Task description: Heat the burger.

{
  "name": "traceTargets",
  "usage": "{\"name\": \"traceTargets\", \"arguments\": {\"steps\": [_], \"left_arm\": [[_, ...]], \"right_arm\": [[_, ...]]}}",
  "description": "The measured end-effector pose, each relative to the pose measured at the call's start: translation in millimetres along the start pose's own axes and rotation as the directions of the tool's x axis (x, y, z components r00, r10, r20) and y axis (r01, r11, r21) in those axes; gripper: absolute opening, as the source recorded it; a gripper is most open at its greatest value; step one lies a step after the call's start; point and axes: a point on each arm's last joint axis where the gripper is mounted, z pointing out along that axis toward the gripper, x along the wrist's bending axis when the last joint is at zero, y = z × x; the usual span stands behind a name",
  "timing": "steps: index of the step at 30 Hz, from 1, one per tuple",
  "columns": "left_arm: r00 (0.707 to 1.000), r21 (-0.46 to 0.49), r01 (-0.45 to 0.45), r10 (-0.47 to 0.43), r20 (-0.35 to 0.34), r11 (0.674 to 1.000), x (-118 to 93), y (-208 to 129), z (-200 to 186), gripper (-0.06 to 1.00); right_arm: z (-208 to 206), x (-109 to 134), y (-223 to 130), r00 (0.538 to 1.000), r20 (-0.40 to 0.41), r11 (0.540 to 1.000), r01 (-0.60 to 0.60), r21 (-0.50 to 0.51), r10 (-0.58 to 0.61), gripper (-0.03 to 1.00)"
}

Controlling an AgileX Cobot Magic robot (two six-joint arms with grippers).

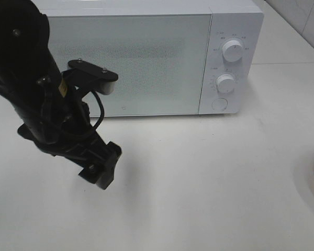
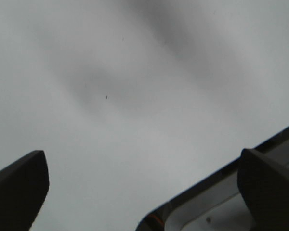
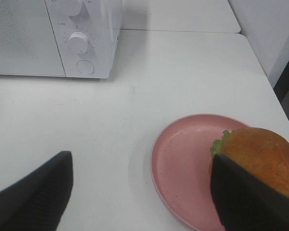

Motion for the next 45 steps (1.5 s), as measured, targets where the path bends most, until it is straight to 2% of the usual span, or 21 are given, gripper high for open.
{"name": "traceTargets", "arguments": {"steps": [3,5,7,8,10,11,15,16,19,21,22,24,25,27,33,35,38,42,43,44,45], "left_arm": [[1.000,0.032,0.005,-0.005,-0.001,0.999,1,-3,0,0.99],[0.998,0.105,0.064,-0.064,0.002,0.992,14,-10,-5,0.99],[0.996,0.108,0.091,-0.092,0.006,0.990,21,-11,-8,0.99],[0.989,0.101,0.147,-0.148,0.010,0.984,36,-14,-15,0.99],[0.985,0.098,0.170,-0.171,0.009,0.981,43,-16,-19,0.99],[0.974,0.084,0.226,-0.227,0.007,0.971,60,-22,-30,0.99],[0.955,0.066,0.294,-0.295,0.004,0.953,81,-33,-48,0.99],[0.939,0.040,0.343,-0.343,0.000,0.939,96,-45,-63,0.99],[0.932,0.017,0.363,-0.363,-0.003,0.932,102,-50,-70,0.99],[0.903,-0.061,0.427,-0.428,-0.020,0.902,117,-79,-93,0.99],[0.903,-0.061,0.427,-0.428,-0.020,0.902,117,-79,-93,0.99],[0.881,-0.110,0.465,-0.471,-0.038,0.878,118,-108,-104,0.99],[0.881,-0.110,0.465,-0.471,-0.038,0.878,118,-108,-104,0.99],[0.873,-0.139,0.474,-0.485,-0.052,0.869,110,-134,-107,0.99],[0.874,-0.199,0.458,-0.480,-0.076,0.866,92,-175,-107,0.99],[0.874,-0.268,0.439,-0.477,-0.093,0.857,82,-199,-107,0.99],[0.874,-0.312,0.429,-0.477,-0.096,0.848,76,-212,-106,0.99],[0.873,-0.392,0.407,-0.477,-0.096,0.825,63,-238,-100,0.99],[0.873,-0.445,0.392,-0.478,-0.095,0.805,58,-249,-102,0.99],[0.873,-0.445,0.392,-0.478,-0.095,0.805,58,-249,-102,0.99],[0.873,-0.498,0.375,-0.479,-0.093,0.782,53,-256,-105,0.99]], "right_arm": [[0,0,0,1.000,0.000,1.000,0.000,0.000,0.000,0.75],[0,0,0,1.000,0.000,1.000,0.000,0.000,0.000,0.75],[0,0,0,1.000,0.000,1.000,0.000,0.000,0.000,0.75],[0,0,0,1.000,0.000,1.000,0.000,0.000,0.000,0.75],[0,0,0,1.000,0.000,1.000,0.000,0.000,0.000,0.75],[0,0,0,1.000,0.000,1.000,0.000,0.000,0.000,0.75],[0,0,0,1.000,0.000,1.000,0.000,0.000,0.000,0.75],[0,0,0,1.000,0.000,1.000,0.000,0.000,0.000,0.75],[0,0,0,1.000,0.000,1.000,0.000,0.000,0.000,0.75],[0,0,0,1.000,0.000,1.000,0.000,0.000,0.000,0.75],[0,0,0,1.000,0.000,1.000,0.000,0.000,0.000,0.75],[0,0,0,1.000,0.000,1.000,0.000,0.000,0.000,0.75],[0,0,0,1.000,0.000,1.000,0.000,0.000,0.000,0.75],[0,0,0,1.000,0.000,1.000,0.000,0.000,0.000,0.75],[0,0,0,1.000,0.000,1.000,0.000,0.000,0.000,0.75],[0,0,0,1.000,0.000,1.000,0.000,0.000,0.000,0.75],[0,0,0,1.000,0.000,1.000,0.000,0.000,0.000,0.75],[0,0,0,1.000,0.000,1.000,0.000,0.000,0.000,0.75],[0,0,0,1.000,0.000,1.000,0.000,0.000,0.000,0.75],[0,0,0,1.000,0.000,1.000,0.000,0.000,0.000,0.75],[0,0,0,1.000,0.000,1.000,0.000,0.000,0.000,0.75]]}}
